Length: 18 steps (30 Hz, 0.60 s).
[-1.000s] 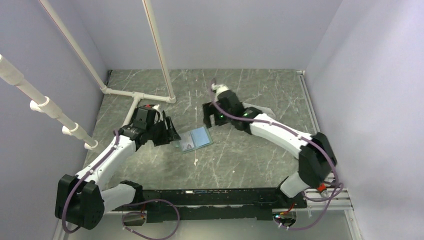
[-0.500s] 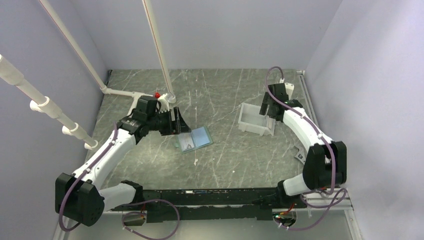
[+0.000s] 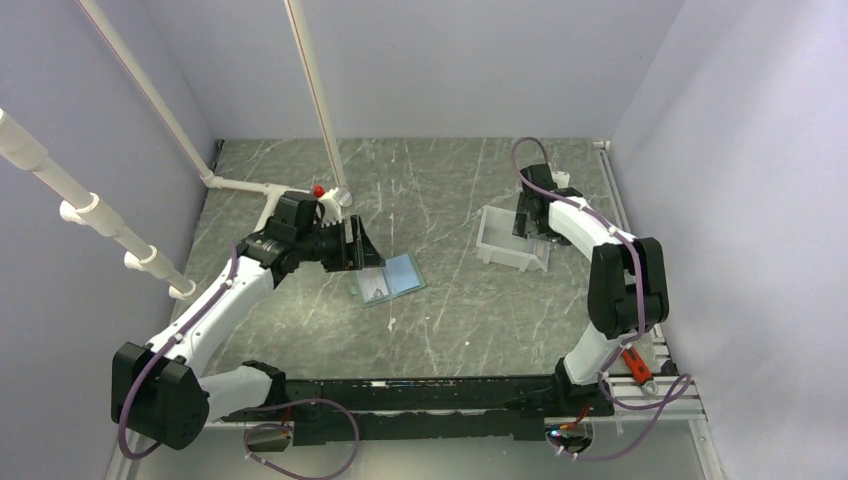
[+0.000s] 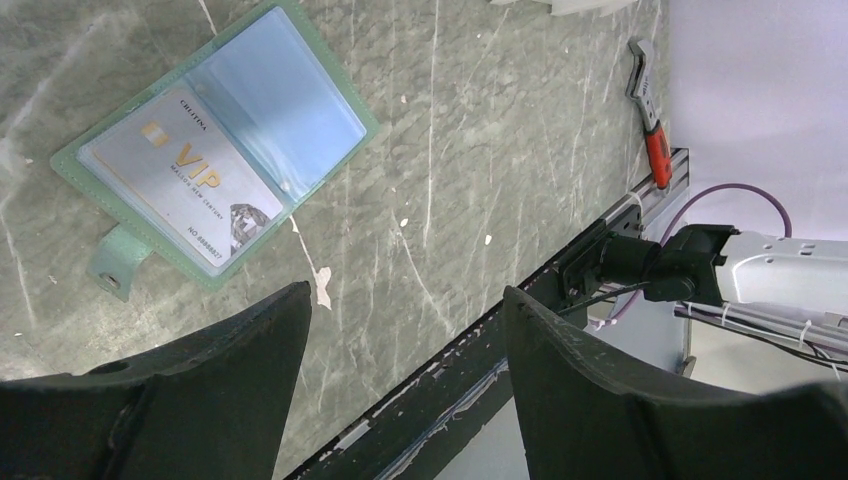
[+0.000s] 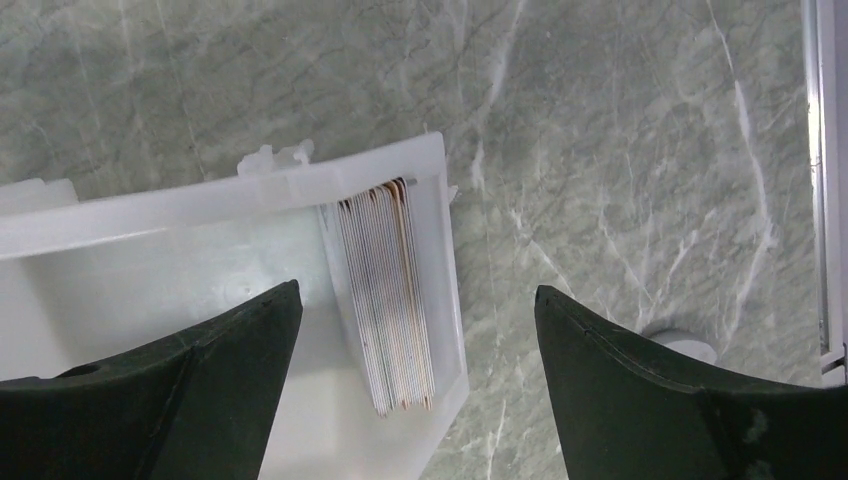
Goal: Put the credit cards into the card holder
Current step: Pick up the credit card from the center of the board.
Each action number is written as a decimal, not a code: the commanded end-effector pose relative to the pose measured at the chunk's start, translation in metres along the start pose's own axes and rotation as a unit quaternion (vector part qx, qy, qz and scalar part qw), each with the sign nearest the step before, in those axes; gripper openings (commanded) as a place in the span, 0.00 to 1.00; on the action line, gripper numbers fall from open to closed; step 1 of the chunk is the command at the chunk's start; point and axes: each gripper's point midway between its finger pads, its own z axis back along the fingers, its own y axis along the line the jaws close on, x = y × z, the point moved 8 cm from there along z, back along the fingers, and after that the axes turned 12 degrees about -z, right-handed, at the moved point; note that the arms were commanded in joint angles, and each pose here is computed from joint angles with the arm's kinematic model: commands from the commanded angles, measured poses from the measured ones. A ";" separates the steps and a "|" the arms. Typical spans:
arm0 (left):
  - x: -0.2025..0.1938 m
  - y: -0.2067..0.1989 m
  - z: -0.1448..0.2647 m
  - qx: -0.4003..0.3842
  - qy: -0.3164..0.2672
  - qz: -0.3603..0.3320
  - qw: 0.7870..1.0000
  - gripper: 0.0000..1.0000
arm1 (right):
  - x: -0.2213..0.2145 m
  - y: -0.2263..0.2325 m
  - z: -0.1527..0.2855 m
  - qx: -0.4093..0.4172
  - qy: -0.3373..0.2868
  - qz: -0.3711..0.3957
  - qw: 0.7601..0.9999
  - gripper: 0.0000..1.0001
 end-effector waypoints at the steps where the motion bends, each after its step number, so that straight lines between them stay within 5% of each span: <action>1: 0.003 -0.002 -0.001 -0.015 -0.004 -0.020 1.000 0.75 | 0.010 0.009 -0.001 -0.003 -0.010 0.011 1.000 0.88; 18: 0.007 -0.003 -0.003 -0.022 0.001 -0.026 0.999 0.76 | 0.007 0.004 0.003 -0.058 -0.029 0.035 0.997 0.69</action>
